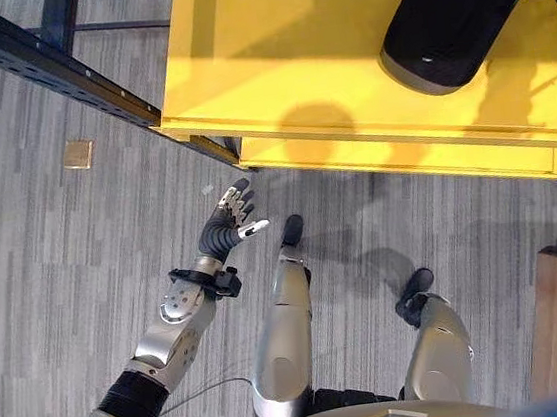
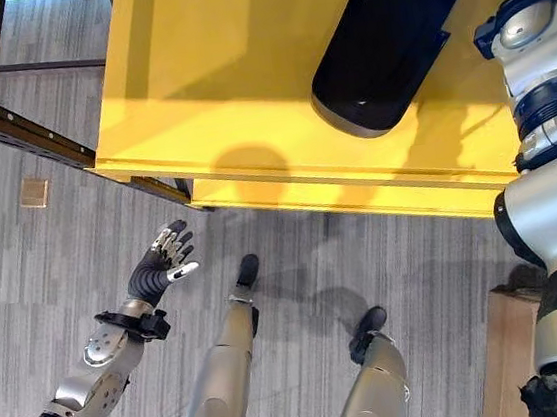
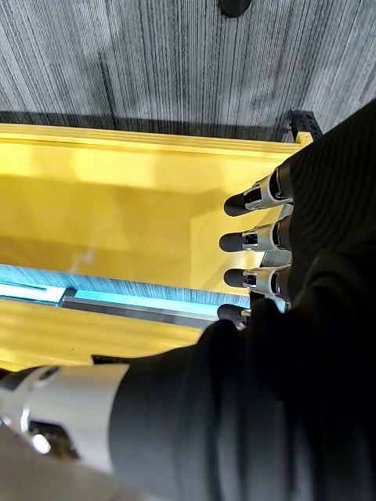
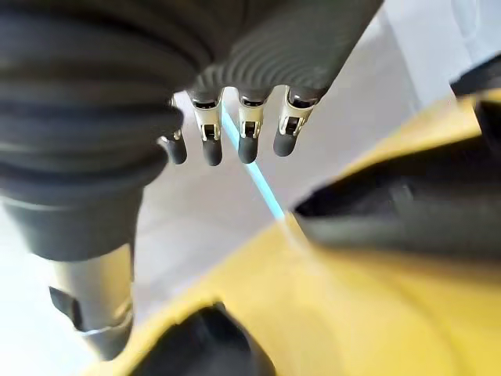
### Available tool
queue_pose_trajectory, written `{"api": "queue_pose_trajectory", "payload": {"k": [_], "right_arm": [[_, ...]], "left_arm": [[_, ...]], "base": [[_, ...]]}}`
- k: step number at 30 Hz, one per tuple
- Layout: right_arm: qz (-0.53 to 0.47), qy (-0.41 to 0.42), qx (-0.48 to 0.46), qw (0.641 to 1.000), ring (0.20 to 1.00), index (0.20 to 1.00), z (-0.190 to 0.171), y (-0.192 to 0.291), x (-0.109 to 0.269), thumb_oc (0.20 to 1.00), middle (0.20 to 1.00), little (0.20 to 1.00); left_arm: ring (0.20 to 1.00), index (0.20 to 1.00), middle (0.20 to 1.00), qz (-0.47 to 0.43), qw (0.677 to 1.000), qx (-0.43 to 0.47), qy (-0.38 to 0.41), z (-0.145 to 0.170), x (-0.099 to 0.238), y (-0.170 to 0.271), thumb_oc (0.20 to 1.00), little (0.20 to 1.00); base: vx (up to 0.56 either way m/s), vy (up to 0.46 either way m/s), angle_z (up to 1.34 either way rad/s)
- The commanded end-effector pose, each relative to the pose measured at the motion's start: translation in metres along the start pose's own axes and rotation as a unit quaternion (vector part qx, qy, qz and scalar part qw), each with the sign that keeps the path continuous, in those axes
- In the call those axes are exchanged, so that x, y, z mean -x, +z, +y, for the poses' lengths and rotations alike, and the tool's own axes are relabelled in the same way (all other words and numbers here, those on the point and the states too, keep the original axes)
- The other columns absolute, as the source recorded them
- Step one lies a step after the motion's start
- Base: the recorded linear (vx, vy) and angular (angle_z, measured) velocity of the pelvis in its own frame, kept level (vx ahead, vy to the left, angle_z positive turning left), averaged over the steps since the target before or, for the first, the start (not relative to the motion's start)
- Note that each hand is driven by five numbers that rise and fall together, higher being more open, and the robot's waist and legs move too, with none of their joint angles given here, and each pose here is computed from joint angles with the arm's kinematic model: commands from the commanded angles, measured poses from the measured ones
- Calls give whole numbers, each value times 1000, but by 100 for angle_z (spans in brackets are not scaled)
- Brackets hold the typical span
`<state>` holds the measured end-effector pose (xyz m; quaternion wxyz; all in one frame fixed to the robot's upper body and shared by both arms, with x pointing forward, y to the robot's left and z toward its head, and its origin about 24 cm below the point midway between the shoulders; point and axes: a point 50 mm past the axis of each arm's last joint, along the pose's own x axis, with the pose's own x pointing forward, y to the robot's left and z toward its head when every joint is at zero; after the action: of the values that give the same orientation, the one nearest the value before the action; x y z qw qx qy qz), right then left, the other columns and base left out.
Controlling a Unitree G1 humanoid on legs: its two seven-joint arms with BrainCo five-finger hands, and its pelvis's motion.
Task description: Move parts from the plastic box to the shelf.
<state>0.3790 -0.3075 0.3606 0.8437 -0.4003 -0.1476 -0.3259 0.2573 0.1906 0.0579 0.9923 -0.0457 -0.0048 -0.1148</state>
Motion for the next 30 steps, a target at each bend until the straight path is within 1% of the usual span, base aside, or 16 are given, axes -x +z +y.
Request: {"api": "queue_pose_trajectory", "payload": {"k": [1,3,5,8,10,12,15,18,20,21,22,23,27,29,30], "right_arm": [[-46,-62,-8,997,1000,1000,-39,24,-9,1000,1000,1000],[-60,-52,-25,997,1000,1000,-32,30,-7,1000,1000,1000],[-88,-31,-69,993,1000,1000,-15,41,-2,1000,1000,1000],[-104,-19,-97,990,1000,1000,-5,46,3,1000,1000,1000],[-121,4,-148,981,1000,1000,9,51,11,1000,1000,1000],[-145,25,-218,965,1000,1000,25,53,26,1000,1000,1000],[-169,60,-277,944,1000,1000,44,50,48,1000,1000,1000],[-163,84,-310,933,1000,1000,56,34,66,1000,1000,1000],[-166,111,-324,925,1000,1000,66,20,86,1000,1000,1000],[-160,133,-344,916,1000,1000,74,4,106,1000,1000,1000],[-158,133,-344,916,1000,1000,74,2,107,1000,1000,1000],[-153,157,-360,907,1000,1000,80,-12,130,1000,1000,1000],[-124,194,-392,891,1000,1000,89,-38,170,1000,1000,1000],[-105,207,-414,880,1000,1000,92,-47,187,1000,1000,1000],[-104,207,-414,880,1000,1000,92,-48,188,1000,1000,1000]], "left_arm": [[1000,1000,1000,-36,999,-8,8,9,4,12,1000,1000],[1000,1000,1000,-34,999,-6,13,11,5,11,1000,1000],[1000,1000,1000,-33,999,-5,21,13,5,9,1000,1000],[1000,1000,1000,-30,999,-4,29,15,6,7,1000,1000],[1000,1000,1000,-29,999,0,35,16,6,6,1000,1000],[1000,1000,1000,-26,999,1,45,19,8,4,1000,1000],[1000,1000,1000,-21,998,2,55,22,11,2,1000,1000],[1000,1000,1000,-18,998,1,59,24,14,0,1000,1000],[1000,1000,1000,-14,998,-3,60,25,17,-2,1000,1000],[1000,1000,1000,-15,998,-12,61,26,20,-2,1000,1000],[1000,1000,1000,-14,998,-14,60,26,20,-2,1000,1000],[1000,1000,1000,-15,998,-23,57,26,23,-1,1000,1000],[1000,1000,1000,-16,998,-41,49,26,30,-1,1000,1000],[1000,1000,1000,-20,998,-50,45,25,33,0,1000,1000],[1000,1000,1000,-18,998,-50,45,25,33,0,1000,1000]], "base": [[16,16,-6],[5,3,-2],[7,4,-4],[19,17,-14],[-4,39,-14],[-20,49,-12],[45,3,-16],[35,-4,-17],[70,-18,-22],[60,-20,-15],[88,-35,-13],[59,-22,-14],[68,-14,-26],[53,9,-19],[38,5,-29]]}}
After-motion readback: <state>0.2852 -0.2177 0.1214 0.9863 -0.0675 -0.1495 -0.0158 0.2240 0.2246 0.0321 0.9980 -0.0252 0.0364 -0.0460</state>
